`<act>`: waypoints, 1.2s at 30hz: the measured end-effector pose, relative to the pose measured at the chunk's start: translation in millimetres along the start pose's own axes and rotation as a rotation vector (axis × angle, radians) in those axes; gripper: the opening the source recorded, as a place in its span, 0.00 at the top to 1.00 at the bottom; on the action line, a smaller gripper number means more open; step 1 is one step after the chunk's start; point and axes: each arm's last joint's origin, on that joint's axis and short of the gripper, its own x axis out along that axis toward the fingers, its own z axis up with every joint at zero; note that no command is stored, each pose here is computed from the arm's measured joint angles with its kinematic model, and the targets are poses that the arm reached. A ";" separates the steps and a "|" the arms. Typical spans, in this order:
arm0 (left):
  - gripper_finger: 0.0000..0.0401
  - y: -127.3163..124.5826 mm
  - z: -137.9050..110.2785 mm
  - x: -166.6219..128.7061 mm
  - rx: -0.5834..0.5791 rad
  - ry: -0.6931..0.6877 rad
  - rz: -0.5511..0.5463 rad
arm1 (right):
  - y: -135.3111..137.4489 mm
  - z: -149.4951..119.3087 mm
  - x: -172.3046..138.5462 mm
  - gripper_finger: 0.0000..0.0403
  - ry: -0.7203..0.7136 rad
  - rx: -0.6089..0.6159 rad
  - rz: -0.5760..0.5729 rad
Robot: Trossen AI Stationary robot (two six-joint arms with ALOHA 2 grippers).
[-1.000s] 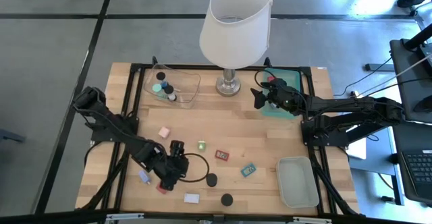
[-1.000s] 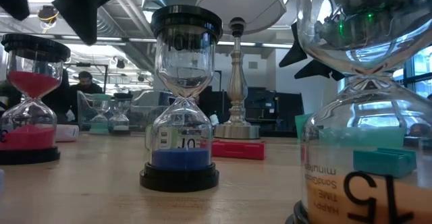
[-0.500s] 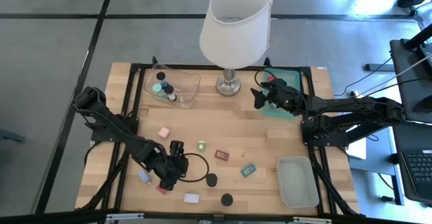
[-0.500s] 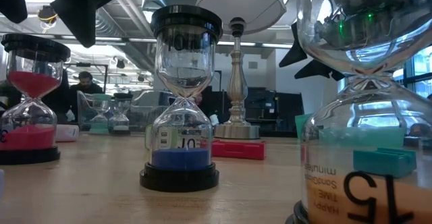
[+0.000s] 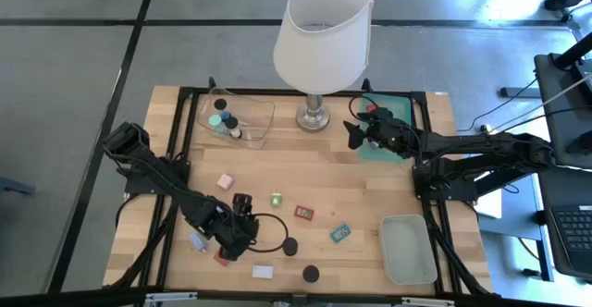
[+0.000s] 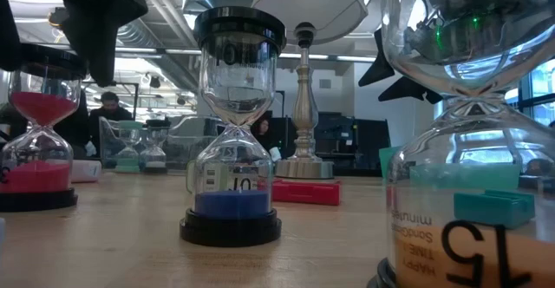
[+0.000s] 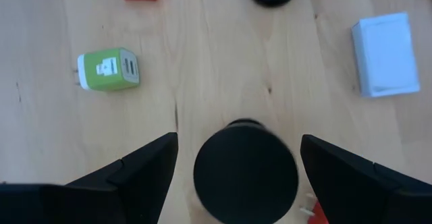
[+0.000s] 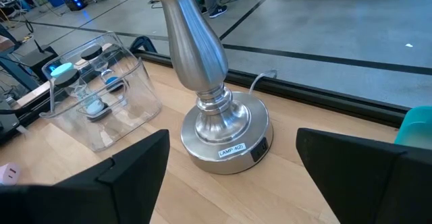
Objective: Pick & Place Office items
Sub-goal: Put the red hourglass into the transparent bin
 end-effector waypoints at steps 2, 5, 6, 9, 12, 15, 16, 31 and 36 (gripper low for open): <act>0.23 0.7 -1.4 0.0 0.005 0.014 0.007 | 0.0 0.0 0.0 0.19 0.000 0.000 0.000; 0.23 0.9 -1.8 0.0 0.006 0.018 0.009 | 0.0 0.0 0.0 0.19 0.000 0.000 0.000; 0.23 0.9 -1.8 0.0 0.006 0.018 0.009 | 0.0 0.0 0.0 0.19 0.000 0.000 0.000; 0.23 0.9 -1.9 0.0 0.006 0.019 0.010 | 0.0 0.0 0.0 0.19 0.000 0.000 0.000; 0.24 1.1 -2.4 0.0 0.008 0.023 0.012 | 0.0 0.1 0.0 0.19 0.000 0.000 0.000; 0.27 1.2 -2.6 0.0 0.007 0.026 0.013 | 0.0 0.0 0.0 0.19 0.000 0.000 0.000; 0.29 1.2 -2.6 0.0 0.007 0.025 0.013 | 0.0 0.0 0.0 0.19 0.000 0.000 0.000; 0.48 0.8 -1.3 -0.3 0.005 0.014 0.011 | 0.0 0.0 0.0 0.19 0.000 0.000 0.000; 0.48 3.4 12.9 -14.0 0.000 -0.049 0.076 | 0.0 0.0 0.0 0.19 0.000 0.000 0.000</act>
